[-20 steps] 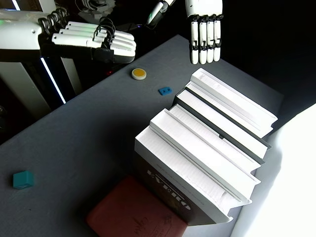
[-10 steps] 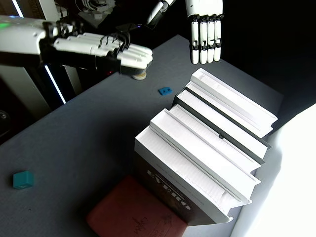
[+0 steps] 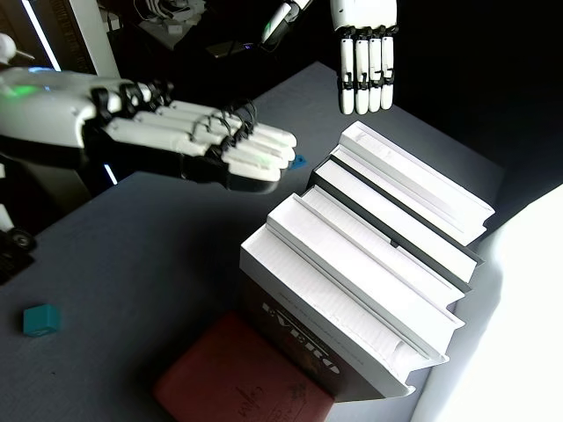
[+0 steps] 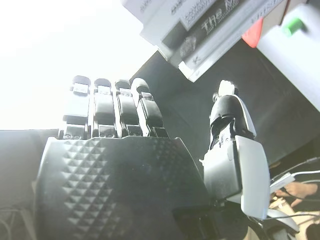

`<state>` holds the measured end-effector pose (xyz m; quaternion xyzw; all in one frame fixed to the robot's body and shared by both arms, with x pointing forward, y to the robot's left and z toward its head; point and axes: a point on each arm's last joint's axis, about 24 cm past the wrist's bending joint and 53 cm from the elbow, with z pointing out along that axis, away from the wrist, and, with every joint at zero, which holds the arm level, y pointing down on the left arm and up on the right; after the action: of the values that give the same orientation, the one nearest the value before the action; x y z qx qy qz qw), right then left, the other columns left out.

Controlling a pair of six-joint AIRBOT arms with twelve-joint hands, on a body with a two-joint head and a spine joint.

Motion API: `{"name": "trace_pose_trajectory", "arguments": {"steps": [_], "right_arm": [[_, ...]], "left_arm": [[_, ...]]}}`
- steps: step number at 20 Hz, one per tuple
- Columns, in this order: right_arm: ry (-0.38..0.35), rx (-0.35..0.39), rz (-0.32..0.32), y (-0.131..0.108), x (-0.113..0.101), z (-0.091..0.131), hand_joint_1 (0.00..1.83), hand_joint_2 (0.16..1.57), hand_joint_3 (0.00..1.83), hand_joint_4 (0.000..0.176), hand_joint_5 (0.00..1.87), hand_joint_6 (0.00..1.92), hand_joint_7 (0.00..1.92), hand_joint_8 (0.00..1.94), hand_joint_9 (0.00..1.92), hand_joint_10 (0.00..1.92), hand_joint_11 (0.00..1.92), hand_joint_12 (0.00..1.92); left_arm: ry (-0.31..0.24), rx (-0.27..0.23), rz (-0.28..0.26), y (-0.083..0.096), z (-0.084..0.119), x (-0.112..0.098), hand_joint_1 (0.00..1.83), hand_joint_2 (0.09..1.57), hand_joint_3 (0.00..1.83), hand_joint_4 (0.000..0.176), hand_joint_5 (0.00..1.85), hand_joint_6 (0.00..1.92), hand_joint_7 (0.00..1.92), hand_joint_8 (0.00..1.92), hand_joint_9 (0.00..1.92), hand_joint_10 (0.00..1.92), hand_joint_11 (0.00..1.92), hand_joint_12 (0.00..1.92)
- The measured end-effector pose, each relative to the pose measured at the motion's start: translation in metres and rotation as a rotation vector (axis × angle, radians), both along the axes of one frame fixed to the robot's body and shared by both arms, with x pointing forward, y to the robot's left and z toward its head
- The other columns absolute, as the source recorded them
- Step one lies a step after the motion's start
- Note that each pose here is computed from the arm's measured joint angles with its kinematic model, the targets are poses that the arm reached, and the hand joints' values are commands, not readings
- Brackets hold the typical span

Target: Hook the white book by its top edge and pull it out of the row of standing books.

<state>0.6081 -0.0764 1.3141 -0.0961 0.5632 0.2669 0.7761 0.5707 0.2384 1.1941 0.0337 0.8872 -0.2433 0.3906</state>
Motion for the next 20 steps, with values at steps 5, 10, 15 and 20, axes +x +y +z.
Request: {"name": "trace_pose_trajectory", "arguments": {"steps": [5,10,15,20], "right_arm": [[0.015,0.009,-0.026,-0.003,0.016,-0.006,0.0,1.19,0.0,0.0,0.0,0.0,0.0,0.0,0.0,0.0,0.0,0.0],[0.017,0.014,-0.041,-0.004,0.026,-0.009,0.0,1.18,0.0,0.0,0.0,0.0,0.0,0.0,0.0,0.0,0.0,0.0],[0.019,0.013,-0.06,-0.006,0.038,-0.013,0.0,1.2,0.0,0.0,0.0,0.0,0.0,0.0,0.0,0.0,0.0,0.0],[0.01,-0.012,-0.085,-0.01,0.039,-0.018,0.0,1.21,0.0,0.0,0.0,0.0,0.0,0.0,0.0,0.0,0.0,0.0]], "left_arm": [[0.001,0.0,0.0,0.0,0.0,0.0,0.0,0.87,0.0,0.0,0.0,0.0,0.0,0.0,0.0,0.0,0.0,0.0],[0.001,0.0,0.0,0.0,0.0,0.0,0.0,0.86,0.0,0.0,0.0,0.0,0.0,0.0,0.0,0.0,0.0,0.0],[0.0,0.0,0.0,0.0,0.0,0.0,0.0,0.85,0.0,0.0,0.0,0.0,0.0,0.0,0.0,0.0,0.0,0.0],[0.001,0.0,0.002,0.001,0.0,0.0,0.0,0.88,0.0,0.0,0.0,0.0,0.0,0.0,0.0,0.0,0.0,0.0]]}}
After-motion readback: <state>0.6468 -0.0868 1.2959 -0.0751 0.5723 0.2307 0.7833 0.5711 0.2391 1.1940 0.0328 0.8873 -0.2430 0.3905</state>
